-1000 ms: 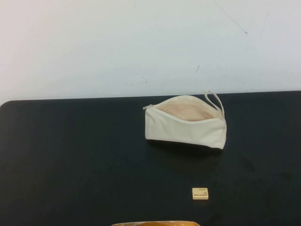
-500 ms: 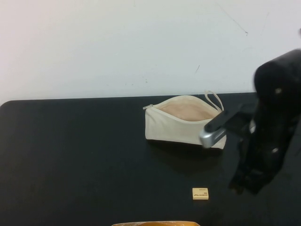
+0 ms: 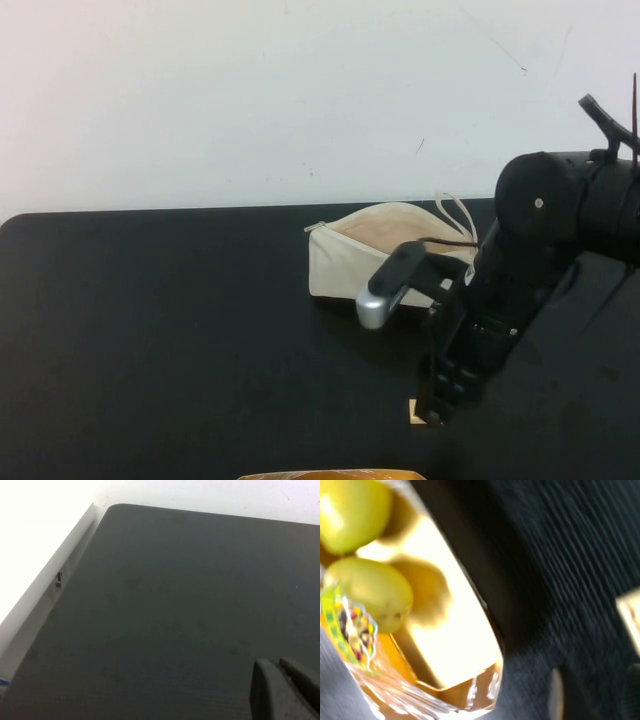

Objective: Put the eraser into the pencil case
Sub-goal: Pick up the eraser from the table

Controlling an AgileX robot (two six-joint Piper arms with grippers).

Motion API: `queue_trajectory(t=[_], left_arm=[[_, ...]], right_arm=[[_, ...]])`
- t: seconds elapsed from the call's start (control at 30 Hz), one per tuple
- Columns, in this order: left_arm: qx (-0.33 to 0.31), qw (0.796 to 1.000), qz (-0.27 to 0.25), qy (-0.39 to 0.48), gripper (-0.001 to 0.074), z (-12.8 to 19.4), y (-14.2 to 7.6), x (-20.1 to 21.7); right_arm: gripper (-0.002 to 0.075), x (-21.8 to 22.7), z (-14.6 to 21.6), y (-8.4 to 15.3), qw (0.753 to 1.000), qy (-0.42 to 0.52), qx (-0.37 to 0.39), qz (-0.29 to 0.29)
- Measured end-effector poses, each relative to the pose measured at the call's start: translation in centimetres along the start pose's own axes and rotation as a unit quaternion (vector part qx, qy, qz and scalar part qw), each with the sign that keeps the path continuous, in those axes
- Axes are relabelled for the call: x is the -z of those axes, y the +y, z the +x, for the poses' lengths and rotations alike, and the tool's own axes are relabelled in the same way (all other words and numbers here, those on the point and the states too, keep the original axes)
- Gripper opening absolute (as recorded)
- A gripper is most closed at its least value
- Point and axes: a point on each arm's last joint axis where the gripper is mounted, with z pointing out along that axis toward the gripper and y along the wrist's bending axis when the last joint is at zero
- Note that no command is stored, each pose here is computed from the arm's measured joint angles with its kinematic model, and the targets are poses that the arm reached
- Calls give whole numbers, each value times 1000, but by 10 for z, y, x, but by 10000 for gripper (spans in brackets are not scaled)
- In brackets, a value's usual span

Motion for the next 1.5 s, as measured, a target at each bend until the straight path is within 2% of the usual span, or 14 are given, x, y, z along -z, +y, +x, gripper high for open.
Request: queue_trajectory(t=[0.13,0.3,0.4,0.6,0.9,1.0,1.1,1.3,1.5], left_arm=[[0,1000,0,0,-2,0,0,0],[0,1000,0,0,-2,0,0,0],[0,1000,0,0,-2,0,0,0],[0,1000,0,0,-2,0,0,0],[0,1000,0,0,-2,0,0,0],[0,1000,0,0,-2,0,0,0],[0,1000,0,0,-2,0,0,0],[0,1000,0,0,-2,0,0,0],[0,1000,0,0,-2,0,0,0]], right_arm=[[306,0,-3,-3,994,-13,110,20],[331,-2,-3,-16,980,4,182,80],[360,-12,-3,-22,977,15,192,89],[464,-41,-1,-32,975,44,205,71],[480,-66,0,-40,969,62,230,59],[470,-67,-2,-41,969,57,232,64],[414,-67,-3,-42,969,52,233,68],[196,-67,-3,-41,969,55,232,64],[196,-50,-13,-33,973,64,219,15]])
